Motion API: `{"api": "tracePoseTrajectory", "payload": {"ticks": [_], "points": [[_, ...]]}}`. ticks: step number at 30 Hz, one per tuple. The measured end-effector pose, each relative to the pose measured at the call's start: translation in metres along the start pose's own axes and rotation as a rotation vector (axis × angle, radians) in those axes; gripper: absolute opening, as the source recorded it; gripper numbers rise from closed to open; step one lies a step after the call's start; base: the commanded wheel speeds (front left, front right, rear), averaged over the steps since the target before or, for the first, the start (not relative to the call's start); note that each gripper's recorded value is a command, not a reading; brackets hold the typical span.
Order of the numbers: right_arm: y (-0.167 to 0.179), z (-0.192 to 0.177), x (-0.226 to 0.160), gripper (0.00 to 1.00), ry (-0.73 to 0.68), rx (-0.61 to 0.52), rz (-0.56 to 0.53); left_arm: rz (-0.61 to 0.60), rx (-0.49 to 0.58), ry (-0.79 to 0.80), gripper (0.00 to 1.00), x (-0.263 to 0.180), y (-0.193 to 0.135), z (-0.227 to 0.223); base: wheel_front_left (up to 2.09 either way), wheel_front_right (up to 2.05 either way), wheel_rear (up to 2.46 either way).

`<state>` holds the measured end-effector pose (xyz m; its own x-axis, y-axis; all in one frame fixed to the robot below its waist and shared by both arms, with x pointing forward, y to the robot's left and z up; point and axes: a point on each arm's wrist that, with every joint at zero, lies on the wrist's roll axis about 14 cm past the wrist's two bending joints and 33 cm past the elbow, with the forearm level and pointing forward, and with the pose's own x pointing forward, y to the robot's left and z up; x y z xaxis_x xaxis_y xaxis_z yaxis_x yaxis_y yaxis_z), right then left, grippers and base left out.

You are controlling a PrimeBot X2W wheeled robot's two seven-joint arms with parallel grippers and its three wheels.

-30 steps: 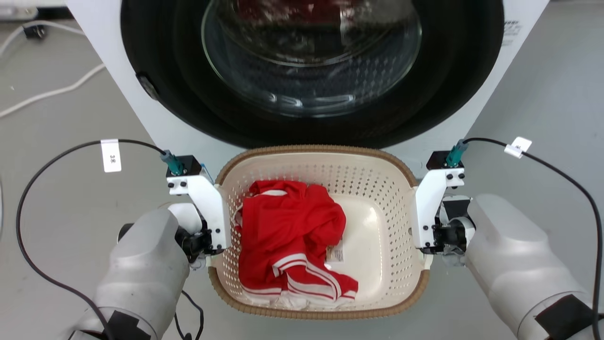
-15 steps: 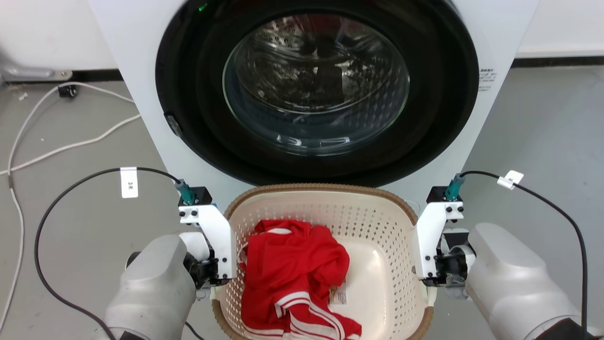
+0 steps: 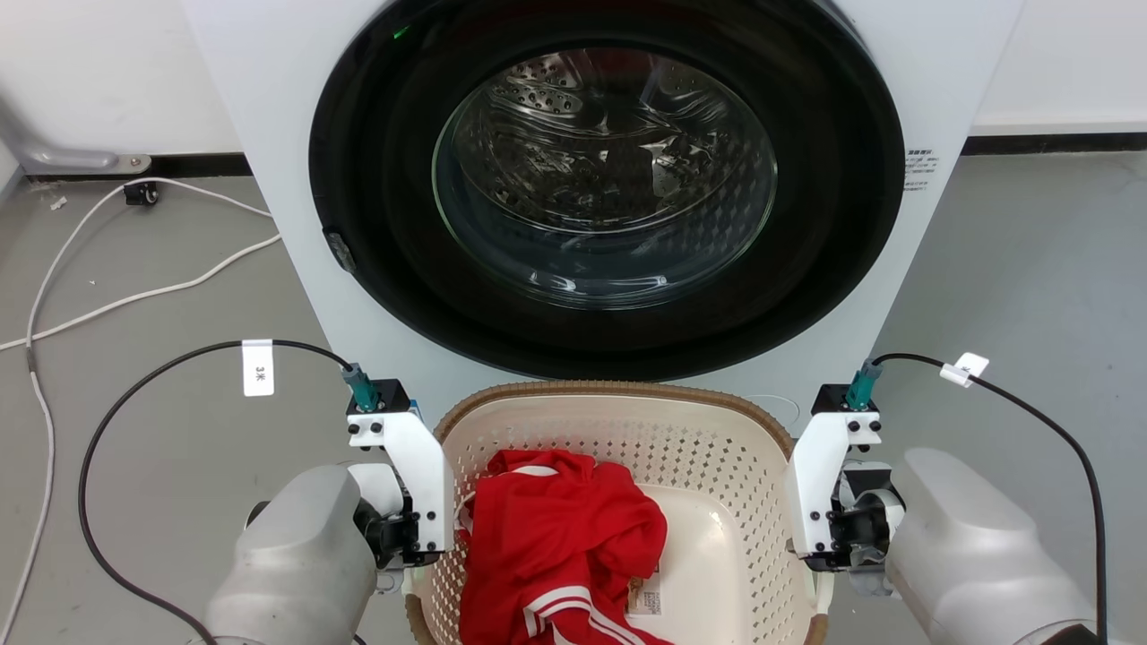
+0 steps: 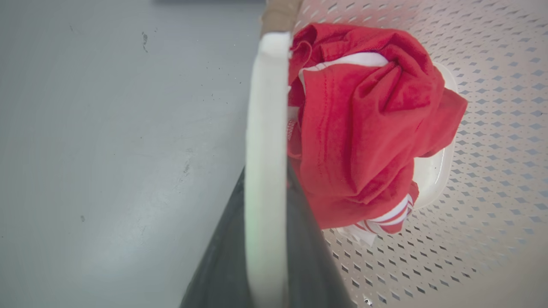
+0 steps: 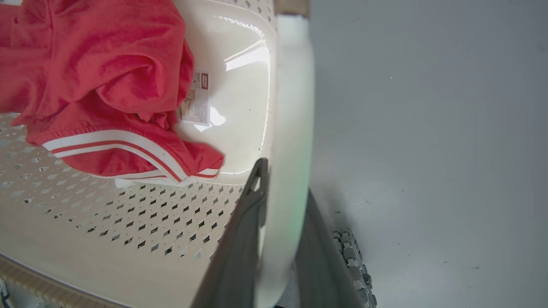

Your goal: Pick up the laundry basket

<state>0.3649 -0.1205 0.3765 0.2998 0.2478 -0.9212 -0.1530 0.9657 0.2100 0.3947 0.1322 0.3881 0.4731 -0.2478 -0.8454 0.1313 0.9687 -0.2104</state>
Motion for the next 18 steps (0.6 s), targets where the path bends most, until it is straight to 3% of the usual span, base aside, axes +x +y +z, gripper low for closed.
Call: {"api": "tracePoseTrajectory", "payload": {"ticks": [18], "points": [[-0.0012,0.0002,-0.0004,0.00,0.001,-0.004,-0.007,-0.007,0.005,0.005,0.00,-0.0003,-0.0038,-0.0029,0.00,0.00,0.00]]}}
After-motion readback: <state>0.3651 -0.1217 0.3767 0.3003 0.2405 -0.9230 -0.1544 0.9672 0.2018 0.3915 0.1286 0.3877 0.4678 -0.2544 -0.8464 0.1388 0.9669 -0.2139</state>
